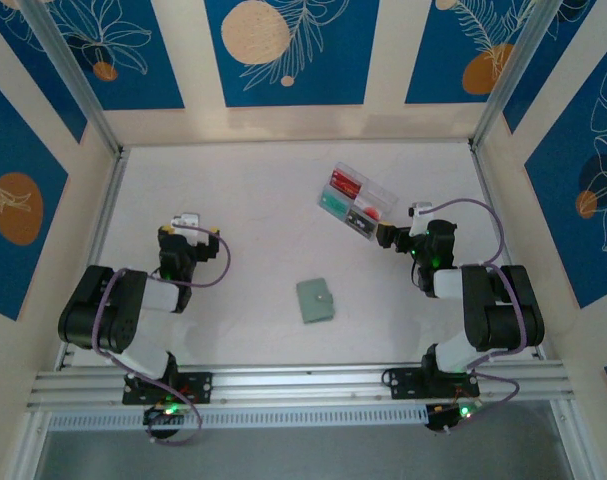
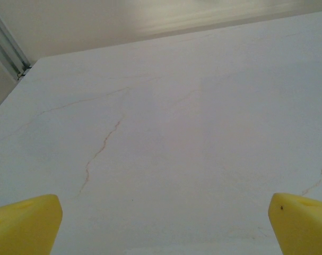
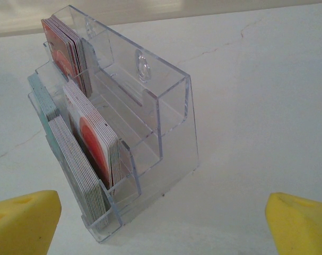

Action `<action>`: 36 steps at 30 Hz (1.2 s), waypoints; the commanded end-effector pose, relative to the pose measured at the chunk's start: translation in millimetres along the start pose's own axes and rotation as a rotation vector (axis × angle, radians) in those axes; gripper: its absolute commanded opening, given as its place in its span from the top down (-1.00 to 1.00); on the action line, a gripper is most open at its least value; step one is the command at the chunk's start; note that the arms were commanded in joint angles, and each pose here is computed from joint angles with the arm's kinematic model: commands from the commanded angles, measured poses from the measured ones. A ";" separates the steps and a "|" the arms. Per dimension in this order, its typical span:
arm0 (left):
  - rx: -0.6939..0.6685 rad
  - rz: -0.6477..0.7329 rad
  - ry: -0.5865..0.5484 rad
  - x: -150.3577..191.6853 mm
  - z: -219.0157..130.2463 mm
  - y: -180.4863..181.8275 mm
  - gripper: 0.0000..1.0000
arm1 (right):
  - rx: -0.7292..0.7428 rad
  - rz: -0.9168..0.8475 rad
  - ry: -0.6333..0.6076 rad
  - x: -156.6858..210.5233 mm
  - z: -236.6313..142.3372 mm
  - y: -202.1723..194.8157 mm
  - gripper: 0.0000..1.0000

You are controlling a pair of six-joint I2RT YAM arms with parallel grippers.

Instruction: Put the credit cards into the card holder

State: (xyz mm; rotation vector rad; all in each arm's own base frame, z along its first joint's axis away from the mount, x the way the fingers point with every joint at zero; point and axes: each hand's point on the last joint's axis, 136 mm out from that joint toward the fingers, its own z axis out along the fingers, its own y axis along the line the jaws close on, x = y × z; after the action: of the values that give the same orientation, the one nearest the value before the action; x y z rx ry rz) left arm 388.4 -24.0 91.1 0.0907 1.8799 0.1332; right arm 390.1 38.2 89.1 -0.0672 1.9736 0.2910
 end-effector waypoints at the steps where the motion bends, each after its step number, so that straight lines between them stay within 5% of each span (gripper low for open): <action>1: 0.008 0.009 -0.007 -4.3 2.2 1.7 -1.00 | 0.014 -0.022 -0.014 -6.4 1.6 -3.4 -0.98; 36: 0.132 0.009 -0.003 -4.0 2.2 -11.2 -1.00 | 0.013 -0.021 -0.014 -6.6 1.7 -3.2 -0.98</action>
State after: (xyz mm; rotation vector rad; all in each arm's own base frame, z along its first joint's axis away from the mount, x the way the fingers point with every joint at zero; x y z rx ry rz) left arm 390.1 -31.4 82.7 0.1474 1.9254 0.0449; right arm 390.1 38.2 89.0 -0.0672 1.9740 0.2910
